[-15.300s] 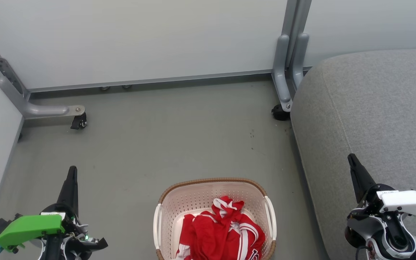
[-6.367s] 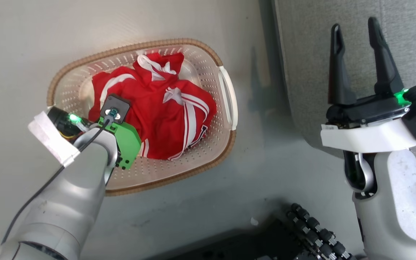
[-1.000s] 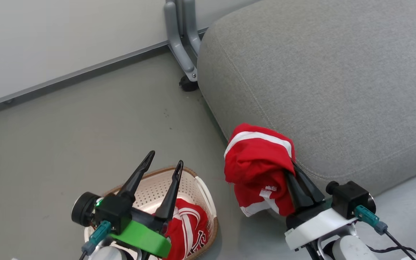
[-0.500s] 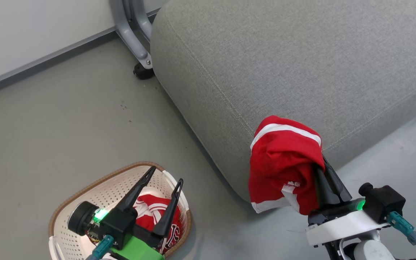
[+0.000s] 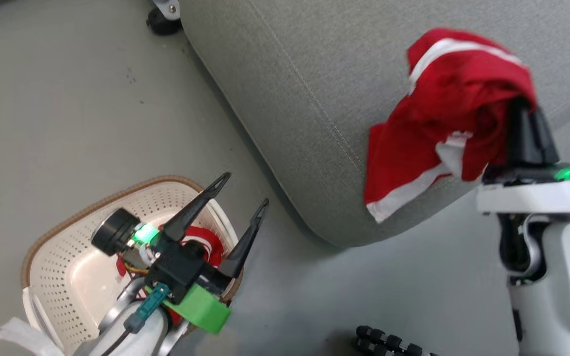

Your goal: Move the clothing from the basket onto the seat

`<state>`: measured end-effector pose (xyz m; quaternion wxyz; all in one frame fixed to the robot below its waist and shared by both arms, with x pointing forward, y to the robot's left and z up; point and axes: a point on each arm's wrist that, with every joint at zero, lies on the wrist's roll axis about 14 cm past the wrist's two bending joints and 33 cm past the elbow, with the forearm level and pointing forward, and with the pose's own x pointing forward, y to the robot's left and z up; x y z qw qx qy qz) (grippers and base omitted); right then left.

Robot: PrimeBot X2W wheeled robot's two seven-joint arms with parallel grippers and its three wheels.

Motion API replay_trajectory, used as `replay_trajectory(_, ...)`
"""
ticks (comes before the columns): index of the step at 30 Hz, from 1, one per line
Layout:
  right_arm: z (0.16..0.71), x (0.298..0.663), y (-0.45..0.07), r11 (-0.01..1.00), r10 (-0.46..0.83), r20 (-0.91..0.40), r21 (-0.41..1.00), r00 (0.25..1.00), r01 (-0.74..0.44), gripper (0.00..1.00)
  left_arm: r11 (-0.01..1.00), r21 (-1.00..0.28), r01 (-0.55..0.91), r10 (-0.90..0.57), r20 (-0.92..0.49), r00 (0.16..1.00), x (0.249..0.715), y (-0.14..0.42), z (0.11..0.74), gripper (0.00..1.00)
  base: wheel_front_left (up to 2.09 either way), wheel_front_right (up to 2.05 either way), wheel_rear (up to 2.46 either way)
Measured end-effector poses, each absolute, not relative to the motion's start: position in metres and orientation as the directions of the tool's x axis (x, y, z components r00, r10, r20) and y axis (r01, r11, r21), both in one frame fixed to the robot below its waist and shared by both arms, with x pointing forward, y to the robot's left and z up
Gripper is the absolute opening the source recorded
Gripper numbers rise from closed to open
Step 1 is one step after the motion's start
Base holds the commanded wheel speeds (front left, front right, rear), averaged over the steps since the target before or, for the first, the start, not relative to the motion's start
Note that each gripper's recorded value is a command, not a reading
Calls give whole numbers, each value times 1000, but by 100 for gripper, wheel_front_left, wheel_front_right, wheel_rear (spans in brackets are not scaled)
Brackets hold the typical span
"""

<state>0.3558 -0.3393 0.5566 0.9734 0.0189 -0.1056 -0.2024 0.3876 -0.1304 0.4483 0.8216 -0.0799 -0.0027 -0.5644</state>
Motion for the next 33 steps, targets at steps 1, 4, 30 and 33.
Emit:
replay_trajectory(1, 561, 363, -350, 911, -411, 212, 61, 886, 408, 0, 339, -126, 932, -928, 117, 353, 391, -135, 452, 100, 0, 0, 0)
replay_trajectory(4, 578, 387, -379, 901, -411, 253, -34, 876, 433, 0, 317, -124, 940, -928, 166, 335, 401, -143, 458, 100, 0, 0, 0)
replay_trajectory(30, 423, 571, -399, 921, -384, -68, -94, 921, 377, 100, 534, -229, 814, -829, 50, 557, 460, -78, 381, 100, 0, 0, 0)
replay_trajectory(33, 427, 565, -387, 929, -365, -56, -90, 929, 360, 100, 601, -246, 760, -775, 52, 630, 470, -67, 391, 100, 0, 0, 0)
